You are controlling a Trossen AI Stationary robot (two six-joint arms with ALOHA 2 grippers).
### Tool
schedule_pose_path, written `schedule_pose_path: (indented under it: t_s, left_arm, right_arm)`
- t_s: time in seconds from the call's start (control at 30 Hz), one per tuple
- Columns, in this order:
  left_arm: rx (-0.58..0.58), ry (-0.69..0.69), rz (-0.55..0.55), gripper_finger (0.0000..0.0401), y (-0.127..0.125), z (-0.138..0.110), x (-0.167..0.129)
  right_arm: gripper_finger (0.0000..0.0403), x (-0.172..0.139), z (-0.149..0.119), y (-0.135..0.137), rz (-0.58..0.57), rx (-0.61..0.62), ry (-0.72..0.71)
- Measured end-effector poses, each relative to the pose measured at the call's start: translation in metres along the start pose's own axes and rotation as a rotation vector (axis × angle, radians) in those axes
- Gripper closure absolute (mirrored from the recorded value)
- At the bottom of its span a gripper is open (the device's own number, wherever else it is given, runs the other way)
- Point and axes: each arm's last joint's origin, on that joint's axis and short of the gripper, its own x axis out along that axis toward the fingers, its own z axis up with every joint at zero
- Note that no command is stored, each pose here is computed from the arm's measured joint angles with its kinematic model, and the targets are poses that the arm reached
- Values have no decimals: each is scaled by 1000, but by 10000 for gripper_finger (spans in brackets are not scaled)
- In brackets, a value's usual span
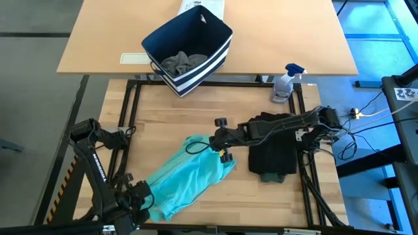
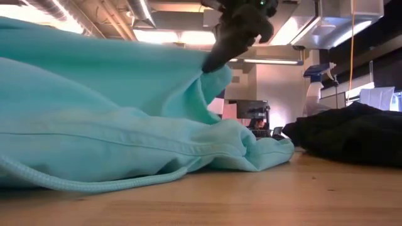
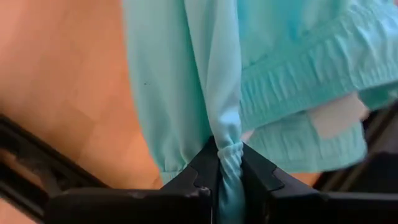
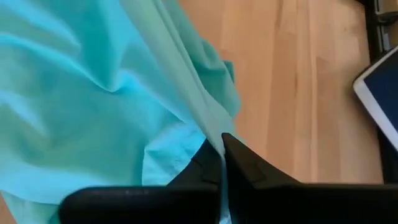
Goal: Fold Laundry from Bin
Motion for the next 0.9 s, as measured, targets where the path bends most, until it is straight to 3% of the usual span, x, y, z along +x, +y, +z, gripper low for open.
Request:
schedule_pose_path:
  t_s: [0.17, 0.33, 0.57, 0.9]
  left_arm:
    - [24, 34, 5, 364, 0, -2, 0]
    - [33, 78, 61, 360, 5, -1, 0]
    - [112, 83, 79, 297, 7, 0, 0]
    - [116, 72, 221, 183, 20, 12, 1]
  right_arm:
    - [358, 2, -1, 0, 3, -18, -8]
    - [279, 2, -1, -1, -20, -22, -2]
    - [187, 1, -1, -1, -49, -22, 1]
    - [184, 0, 2, 8, -1, -54, -21]
